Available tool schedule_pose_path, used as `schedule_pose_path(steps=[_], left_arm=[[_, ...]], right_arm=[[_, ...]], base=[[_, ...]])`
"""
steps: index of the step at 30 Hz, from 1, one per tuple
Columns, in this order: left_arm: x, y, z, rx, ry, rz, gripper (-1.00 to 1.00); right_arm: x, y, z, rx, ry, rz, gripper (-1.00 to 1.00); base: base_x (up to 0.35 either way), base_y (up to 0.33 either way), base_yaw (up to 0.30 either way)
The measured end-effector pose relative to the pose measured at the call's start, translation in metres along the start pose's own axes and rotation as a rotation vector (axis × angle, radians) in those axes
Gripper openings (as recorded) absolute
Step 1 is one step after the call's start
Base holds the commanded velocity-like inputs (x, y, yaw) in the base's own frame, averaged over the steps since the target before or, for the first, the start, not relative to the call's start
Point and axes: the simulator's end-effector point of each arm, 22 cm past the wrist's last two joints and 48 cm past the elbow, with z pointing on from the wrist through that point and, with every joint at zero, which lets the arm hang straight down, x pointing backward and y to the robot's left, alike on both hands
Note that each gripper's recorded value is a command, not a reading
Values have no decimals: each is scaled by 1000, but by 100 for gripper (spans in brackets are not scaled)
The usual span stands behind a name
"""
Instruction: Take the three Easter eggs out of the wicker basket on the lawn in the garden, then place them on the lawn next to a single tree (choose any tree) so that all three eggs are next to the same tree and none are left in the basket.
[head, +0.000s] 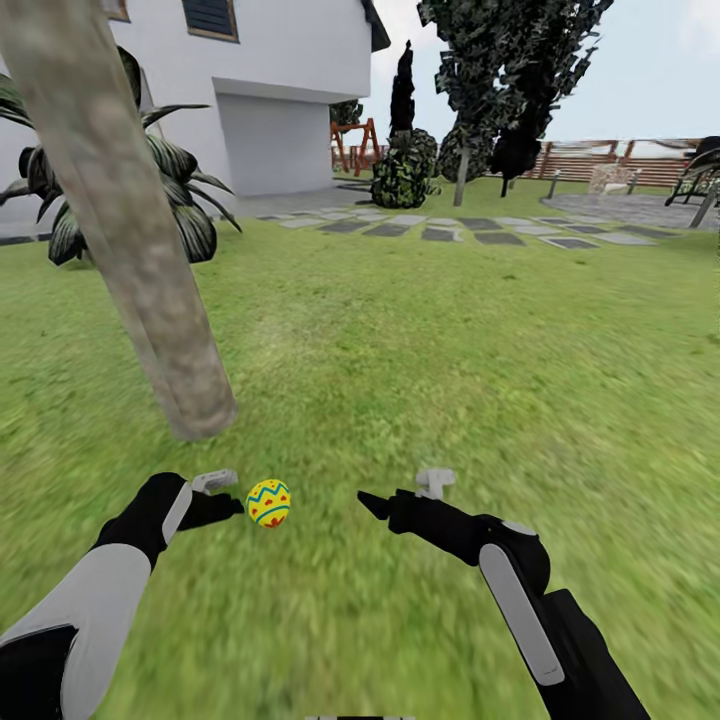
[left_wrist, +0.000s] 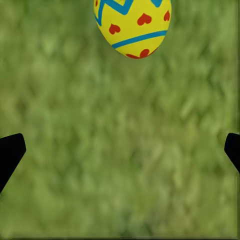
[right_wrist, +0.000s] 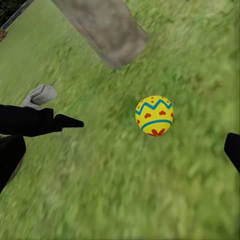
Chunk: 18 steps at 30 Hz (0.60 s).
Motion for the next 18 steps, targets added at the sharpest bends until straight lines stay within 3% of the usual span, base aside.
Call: schedule_pose_path(steps=[6,11,18], left_arm=[[-5,0,-13,-3,-11,0,100],[-13,0,-23,-6,-41,4,100],[-38,3,-45,-13,-162,18,100]], right_arm=[[-9,6,-7,2,-18,-16,100],[-31,-13,-21,44,-70,5,100],[-30,-25,-37,81,-82,18,100]], base=[[0,0,0],[0,0,0],[0,0,0]])
